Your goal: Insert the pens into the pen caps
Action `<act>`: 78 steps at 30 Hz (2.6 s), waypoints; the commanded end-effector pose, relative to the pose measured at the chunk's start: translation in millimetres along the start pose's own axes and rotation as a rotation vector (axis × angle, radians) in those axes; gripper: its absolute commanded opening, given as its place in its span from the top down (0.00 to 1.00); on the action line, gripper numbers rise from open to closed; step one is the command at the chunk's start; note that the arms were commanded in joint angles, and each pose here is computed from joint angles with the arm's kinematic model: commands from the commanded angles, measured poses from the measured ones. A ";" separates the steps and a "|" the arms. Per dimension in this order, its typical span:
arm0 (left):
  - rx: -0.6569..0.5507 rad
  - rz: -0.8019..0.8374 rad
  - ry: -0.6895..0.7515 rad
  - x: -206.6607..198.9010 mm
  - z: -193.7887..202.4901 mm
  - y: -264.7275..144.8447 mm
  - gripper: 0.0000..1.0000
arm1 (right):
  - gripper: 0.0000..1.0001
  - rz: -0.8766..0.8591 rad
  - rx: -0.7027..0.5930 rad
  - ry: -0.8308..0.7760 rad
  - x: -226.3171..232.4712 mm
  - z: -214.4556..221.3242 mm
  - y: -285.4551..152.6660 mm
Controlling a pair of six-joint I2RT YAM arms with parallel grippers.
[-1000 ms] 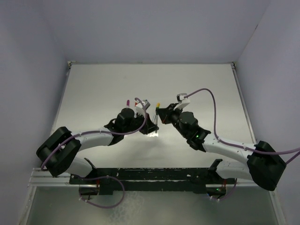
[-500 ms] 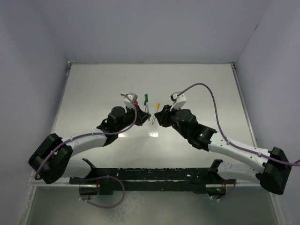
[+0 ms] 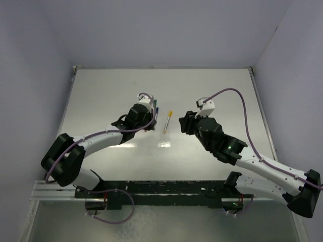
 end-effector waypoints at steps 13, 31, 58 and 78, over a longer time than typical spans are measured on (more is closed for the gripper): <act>0.179 0.008 0.078 -8.6 -4.1 62.2 0.94 | 0.52 0.145 0.032 -0.011 -16.8 8.0 -0.4; 0.278 -0.065 0.032 -0.6 13.1 86.0 0.92 | 0.51 0.152 0.066 -0.002 -20.8 22.0 1.5; 0.268 -0.057 -0.006 -4.7 6.5 75.5 0.75 | 0.51 0.153 0.079 0.000 -20.5 26.9 4.3; -0.096 0.022 0.019 -19.0 -82.5 -26.6 0.70 | 0.49 0.248 -0.024 -0.021 -47.4 24.4 -2.9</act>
Point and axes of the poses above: each gripper's point midway between its finger pads, its own y axis out along the fingers, its own x axis along the line the jaws close on, z = x × y, the point moved 7 cm from there along -y, back along the fingers, and after that the axes turned 6 degrees about y, right-handed, at the moved point
